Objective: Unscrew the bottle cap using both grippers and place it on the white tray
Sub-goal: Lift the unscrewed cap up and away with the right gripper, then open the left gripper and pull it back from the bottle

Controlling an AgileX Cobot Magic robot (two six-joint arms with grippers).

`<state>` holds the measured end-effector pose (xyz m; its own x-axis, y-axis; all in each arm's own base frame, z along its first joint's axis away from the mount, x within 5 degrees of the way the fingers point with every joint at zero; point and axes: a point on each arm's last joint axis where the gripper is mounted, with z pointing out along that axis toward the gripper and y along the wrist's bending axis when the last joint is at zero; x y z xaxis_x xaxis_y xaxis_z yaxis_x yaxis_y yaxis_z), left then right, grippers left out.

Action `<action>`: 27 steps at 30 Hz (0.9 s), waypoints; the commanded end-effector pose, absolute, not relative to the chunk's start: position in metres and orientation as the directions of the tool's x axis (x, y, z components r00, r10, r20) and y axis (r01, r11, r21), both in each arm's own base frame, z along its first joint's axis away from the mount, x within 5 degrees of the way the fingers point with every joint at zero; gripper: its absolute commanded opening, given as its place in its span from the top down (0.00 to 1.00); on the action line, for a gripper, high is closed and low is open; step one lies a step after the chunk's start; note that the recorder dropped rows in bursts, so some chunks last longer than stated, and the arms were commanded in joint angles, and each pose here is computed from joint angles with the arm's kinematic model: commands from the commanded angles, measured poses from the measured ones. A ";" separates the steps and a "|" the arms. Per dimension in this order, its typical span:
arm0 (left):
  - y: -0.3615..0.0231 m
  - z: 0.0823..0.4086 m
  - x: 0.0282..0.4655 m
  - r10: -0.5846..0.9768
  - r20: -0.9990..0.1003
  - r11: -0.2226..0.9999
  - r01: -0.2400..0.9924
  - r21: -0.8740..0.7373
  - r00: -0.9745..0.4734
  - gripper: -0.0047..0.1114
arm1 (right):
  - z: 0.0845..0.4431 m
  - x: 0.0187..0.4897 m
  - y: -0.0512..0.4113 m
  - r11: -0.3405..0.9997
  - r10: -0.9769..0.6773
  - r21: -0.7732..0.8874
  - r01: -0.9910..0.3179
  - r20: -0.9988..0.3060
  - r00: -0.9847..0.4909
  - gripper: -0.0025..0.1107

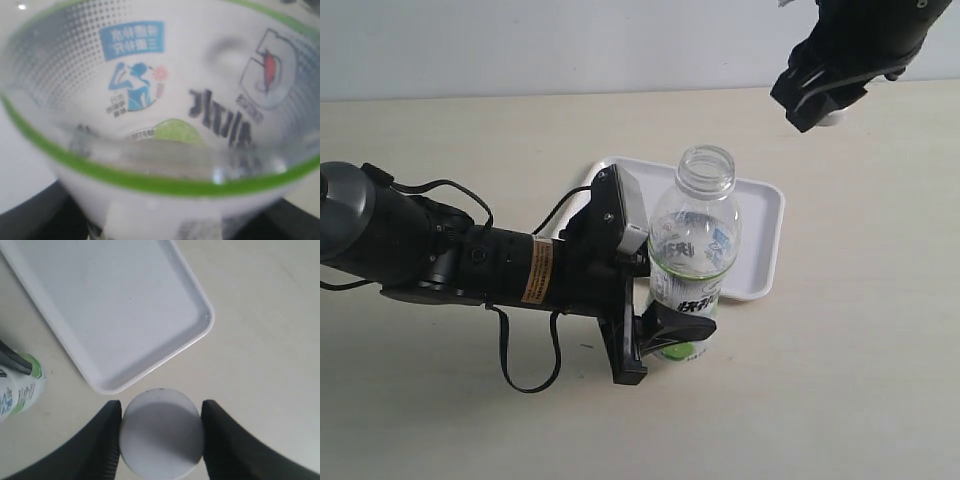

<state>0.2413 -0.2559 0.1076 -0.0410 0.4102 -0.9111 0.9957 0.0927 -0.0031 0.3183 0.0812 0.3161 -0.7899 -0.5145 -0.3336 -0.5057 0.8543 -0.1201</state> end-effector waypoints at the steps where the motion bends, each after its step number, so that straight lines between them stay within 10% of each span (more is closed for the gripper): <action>1: -0.258 0.118 0.240 0.325 -0.942 0.098 0.994 -0.054 -0.083 0.96 | 0.313 0.329 0.077 0.853 -0.502 -0.083 -0.515 -0.398 -0.767 0.98; 27: -0.256 0.095 0.240 0.384 -0.910 0.120 0.986 -0.119 -0.156 0.96 | 0.274 0.358 0.081 0.830 -0.542 -0.099 -0.550 -0.380 -0.750 0.98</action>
<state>0.2396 -0.2561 0.0932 -0.1502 0.4035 -0.9026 0.9868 0.1171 -0.1119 0.3570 0.0827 0.2724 -0.7584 -0.5395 -0.3656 -0.5476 0.8317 -0.0915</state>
